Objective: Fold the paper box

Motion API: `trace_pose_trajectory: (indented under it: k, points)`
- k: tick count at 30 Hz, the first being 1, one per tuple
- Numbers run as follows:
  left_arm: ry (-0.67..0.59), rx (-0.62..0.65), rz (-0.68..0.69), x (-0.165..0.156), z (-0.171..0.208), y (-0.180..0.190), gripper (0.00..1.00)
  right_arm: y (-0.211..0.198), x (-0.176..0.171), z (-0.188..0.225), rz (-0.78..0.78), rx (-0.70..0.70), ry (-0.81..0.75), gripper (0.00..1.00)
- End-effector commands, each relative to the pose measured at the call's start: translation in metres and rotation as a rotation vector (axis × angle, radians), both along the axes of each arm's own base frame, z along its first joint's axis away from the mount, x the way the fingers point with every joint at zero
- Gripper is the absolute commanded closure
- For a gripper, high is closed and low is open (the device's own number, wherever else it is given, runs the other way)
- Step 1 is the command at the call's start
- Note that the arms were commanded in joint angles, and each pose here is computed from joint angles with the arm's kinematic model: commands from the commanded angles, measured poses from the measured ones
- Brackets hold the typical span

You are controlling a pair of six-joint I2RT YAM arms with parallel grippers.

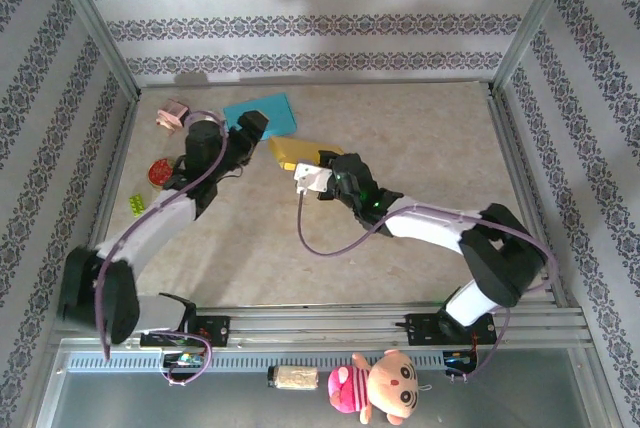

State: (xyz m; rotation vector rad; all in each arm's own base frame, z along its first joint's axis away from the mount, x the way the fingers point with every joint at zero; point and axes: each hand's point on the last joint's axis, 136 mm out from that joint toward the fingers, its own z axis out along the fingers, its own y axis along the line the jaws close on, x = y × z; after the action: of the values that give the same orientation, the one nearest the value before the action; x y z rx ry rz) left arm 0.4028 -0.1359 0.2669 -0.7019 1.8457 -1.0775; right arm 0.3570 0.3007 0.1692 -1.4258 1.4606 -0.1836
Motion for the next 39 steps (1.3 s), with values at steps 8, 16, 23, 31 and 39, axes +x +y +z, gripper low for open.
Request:
trace_pose_trajectory:
  k: [8, 16, 23, 31, 39]
  points:
    - [-0.224, 0.847, 0.090, -0.073, 0.060, 0.082, 0.13, -0.031, -0.077, 0.026, 0.186, -0.314, 0.871, 0.66]
    - [-0.393, 0.922, -0.111, -0.105, 0.055, 0.056, 0.06, -0.009, -0.045, 0.002, 0.181, -0.463, 0.915, 0.63]
    - [-0.414, 0.982, -0.365, -0.114, 0.027, 0.026, 0.01, 0.006, -0.031, -0.039, 0.162, -0.520, 0.912, 0.57]
    - [-0.394, 0.997, -0.407, -0.106, 0.014, 0.021, 0.01, 0.014, -0.029, -0.021, 0.164, -0.459, 0.823, 0.37]
    - [-0.163, 0.989, -0.389, -0.090, -0.019, 0.035, 0.02, 0.011, -0.034, -0.019, 0.180, -0.420, 0.853, 0.45]
